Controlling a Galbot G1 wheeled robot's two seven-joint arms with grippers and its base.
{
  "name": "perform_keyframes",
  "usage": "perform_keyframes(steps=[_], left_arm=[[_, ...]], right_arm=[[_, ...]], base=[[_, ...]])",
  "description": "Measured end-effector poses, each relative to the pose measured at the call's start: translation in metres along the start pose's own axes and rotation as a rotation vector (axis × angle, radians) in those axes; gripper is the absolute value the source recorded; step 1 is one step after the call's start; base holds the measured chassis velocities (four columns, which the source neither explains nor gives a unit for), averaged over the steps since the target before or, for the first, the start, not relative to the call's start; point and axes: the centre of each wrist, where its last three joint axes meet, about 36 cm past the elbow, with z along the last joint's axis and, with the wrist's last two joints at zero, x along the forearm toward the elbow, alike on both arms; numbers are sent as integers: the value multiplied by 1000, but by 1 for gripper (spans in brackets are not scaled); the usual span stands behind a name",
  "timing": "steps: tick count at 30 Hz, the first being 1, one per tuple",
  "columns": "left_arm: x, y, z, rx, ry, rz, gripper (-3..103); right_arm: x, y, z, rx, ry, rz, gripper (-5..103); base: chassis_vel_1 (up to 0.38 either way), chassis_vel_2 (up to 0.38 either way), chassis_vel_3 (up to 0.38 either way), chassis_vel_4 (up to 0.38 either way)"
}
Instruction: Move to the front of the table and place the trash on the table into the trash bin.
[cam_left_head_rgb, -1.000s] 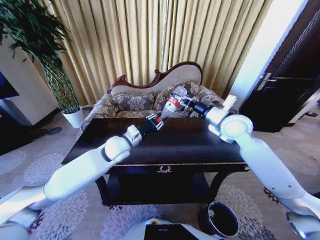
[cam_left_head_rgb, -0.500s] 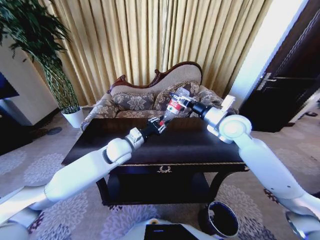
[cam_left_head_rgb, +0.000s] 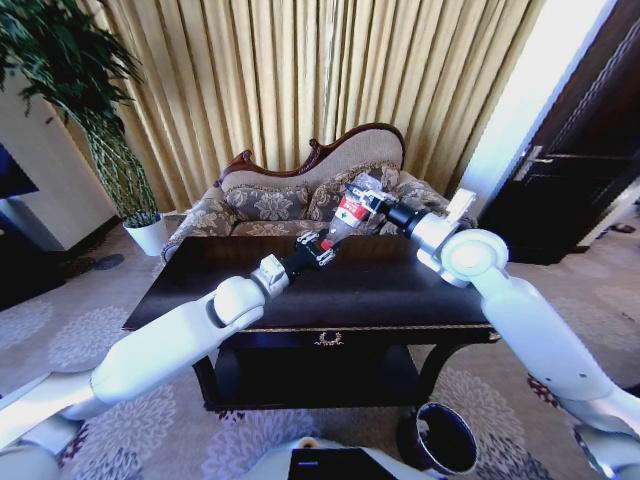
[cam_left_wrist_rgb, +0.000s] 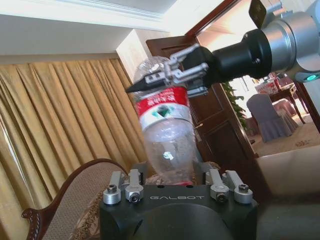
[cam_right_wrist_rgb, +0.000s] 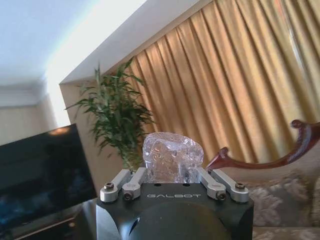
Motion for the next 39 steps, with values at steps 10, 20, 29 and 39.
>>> perform_keyframes(steps=[10,20,29,39], left_arm=[[23,31,-20,111,-10,-99,93],[91,89,-35,192,56,-450,100],[169,109,-41,360,144,-825,100],[221,94,-37,408,165,-898,100]], right_arm=[[39,-40,24,299,17,269,25],[71,-41,16,454,-25,422,25],[103,-32,35,455,4,504,25],[138,-16,52,413,0,573,25]], base=[[0,0,0,0],[0,0,0,0],[0,0,0,0],[0,0,0,0]])
